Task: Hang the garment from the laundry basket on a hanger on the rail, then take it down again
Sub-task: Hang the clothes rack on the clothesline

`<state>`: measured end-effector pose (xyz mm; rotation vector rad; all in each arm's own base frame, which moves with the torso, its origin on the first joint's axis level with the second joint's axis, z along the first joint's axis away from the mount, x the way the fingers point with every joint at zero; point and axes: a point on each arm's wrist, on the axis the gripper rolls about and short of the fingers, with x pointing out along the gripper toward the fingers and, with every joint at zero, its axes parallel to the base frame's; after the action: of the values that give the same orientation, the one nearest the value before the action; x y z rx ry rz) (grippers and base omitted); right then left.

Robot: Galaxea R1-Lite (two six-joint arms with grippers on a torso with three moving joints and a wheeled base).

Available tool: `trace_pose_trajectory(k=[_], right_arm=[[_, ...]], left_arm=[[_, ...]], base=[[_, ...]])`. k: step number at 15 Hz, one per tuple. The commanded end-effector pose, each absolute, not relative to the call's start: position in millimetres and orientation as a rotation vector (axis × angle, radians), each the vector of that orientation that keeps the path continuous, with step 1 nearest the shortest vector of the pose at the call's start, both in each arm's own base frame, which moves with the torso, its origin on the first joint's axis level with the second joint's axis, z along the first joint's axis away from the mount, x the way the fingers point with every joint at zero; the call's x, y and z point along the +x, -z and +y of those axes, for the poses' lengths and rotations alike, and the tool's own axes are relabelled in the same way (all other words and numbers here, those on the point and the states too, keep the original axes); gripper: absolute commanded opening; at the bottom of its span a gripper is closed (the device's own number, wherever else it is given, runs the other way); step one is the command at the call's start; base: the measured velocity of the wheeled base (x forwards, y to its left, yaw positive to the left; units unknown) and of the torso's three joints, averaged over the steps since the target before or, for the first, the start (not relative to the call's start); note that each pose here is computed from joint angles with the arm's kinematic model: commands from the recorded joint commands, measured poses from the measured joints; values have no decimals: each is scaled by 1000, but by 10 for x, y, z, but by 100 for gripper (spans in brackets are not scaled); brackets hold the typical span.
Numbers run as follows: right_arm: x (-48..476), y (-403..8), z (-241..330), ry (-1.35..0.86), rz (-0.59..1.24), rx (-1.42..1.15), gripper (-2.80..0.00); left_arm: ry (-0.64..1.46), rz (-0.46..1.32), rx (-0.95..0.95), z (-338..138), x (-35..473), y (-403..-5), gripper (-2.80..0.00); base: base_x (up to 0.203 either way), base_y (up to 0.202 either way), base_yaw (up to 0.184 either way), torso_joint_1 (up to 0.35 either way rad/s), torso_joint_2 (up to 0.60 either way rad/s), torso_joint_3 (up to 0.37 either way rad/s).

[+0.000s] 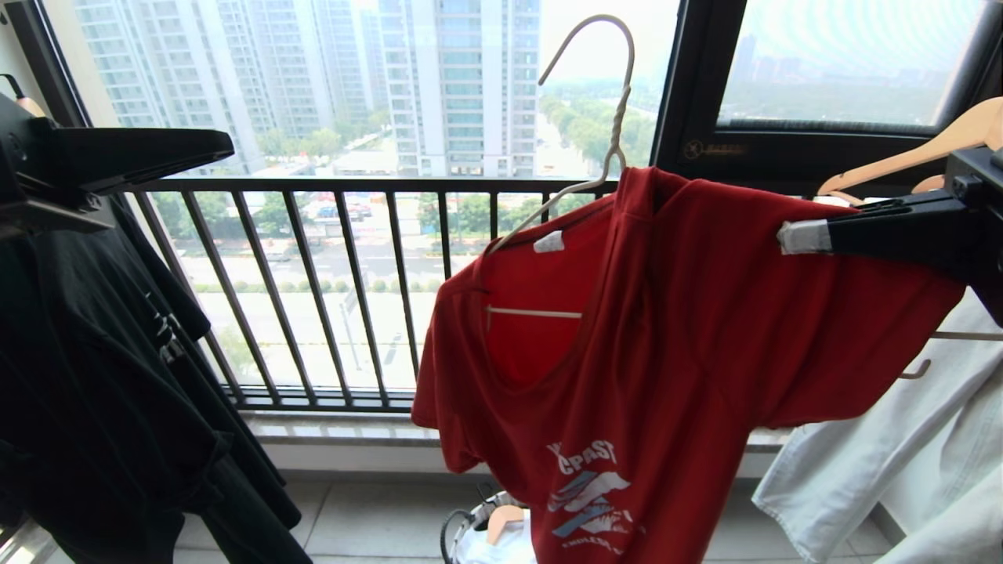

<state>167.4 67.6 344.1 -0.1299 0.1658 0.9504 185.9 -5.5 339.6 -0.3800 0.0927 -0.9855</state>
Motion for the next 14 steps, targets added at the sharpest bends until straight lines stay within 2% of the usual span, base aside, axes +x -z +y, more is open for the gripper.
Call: trace_pose_trajectory(k=[1,6,14], right_arm=[[1701,-3452,685,-945,154,-130,-280],[1747,-3447,681,-853,166,-123,-280],[1712,-3526,645,-715,57,-122,-280]], left_arm=[[992,94,-381,-56,1861,-3397,-280],[991,95,-381,-55,1871,-3396,-280],[991,96,-382,-55,1875,-3397,-280]], base=[[0,0,0,0,0,0],[0,0,0,0,0,0],[0,0,0,0,0,0]])
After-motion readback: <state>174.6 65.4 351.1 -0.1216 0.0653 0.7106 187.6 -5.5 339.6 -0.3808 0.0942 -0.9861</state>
